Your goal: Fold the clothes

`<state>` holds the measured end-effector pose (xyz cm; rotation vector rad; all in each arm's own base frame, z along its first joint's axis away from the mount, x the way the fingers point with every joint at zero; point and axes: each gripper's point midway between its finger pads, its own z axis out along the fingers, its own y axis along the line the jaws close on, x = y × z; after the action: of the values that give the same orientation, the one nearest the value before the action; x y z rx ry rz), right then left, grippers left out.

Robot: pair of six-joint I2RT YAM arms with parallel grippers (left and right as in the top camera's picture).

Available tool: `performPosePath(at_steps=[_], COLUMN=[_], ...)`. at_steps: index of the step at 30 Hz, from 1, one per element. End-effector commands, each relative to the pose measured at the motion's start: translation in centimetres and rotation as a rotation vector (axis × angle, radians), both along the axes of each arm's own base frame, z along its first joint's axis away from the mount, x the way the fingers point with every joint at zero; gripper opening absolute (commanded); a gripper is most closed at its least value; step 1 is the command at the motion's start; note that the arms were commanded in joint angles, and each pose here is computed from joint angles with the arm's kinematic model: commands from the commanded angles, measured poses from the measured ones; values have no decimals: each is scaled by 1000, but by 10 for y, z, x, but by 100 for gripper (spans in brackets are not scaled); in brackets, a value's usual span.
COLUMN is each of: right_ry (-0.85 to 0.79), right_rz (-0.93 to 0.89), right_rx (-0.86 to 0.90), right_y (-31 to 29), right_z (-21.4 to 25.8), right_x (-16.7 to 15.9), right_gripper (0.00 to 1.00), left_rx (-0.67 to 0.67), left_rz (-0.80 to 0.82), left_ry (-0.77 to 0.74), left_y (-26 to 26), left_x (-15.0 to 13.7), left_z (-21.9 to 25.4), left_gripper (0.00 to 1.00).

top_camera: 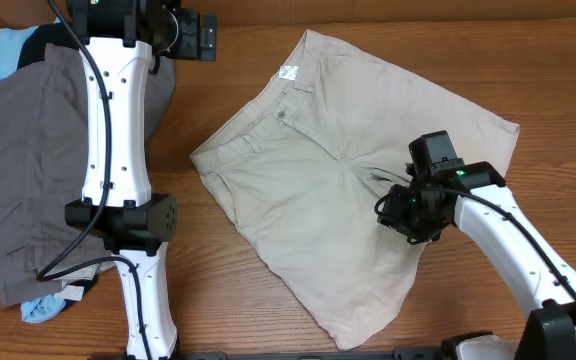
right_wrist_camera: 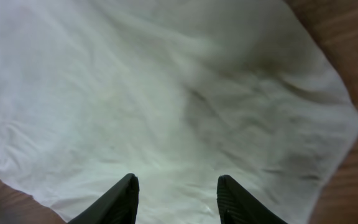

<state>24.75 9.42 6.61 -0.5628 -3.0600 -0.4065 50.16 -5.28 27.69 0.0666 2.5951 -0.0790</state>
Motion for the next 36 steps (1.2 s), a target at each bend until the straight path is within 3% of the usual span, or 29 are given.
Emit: performPosePath(at_steps=[1, 6, 15, 26, 36], right_ry=[6, 60, 114, 74, -5], right_rz=[-127, -257, -431, -505, -389], right_rx=[-96, -199, -196, 35, 269], right_y=[-27, -67, -101, -73, -37], right_z=[3, 0, -39, -68, -64], right_x=[2, -7, -27, -23, -10], right_gripper=[44, 44, 39, 38, 38], left_rx=[-2, -1, -1, -1, 1], left_rz=[-22, -25, -26, -26, -30], left_ry=[10, 13, 14, 16, 15], left_y=[-7, -8, -8, -9, -9], left_x=[1, 2, 2, 2, 2], left_z=[-5, -7, -8, -8, -8], left_gripper=[100, 100, 100, 100, 100])
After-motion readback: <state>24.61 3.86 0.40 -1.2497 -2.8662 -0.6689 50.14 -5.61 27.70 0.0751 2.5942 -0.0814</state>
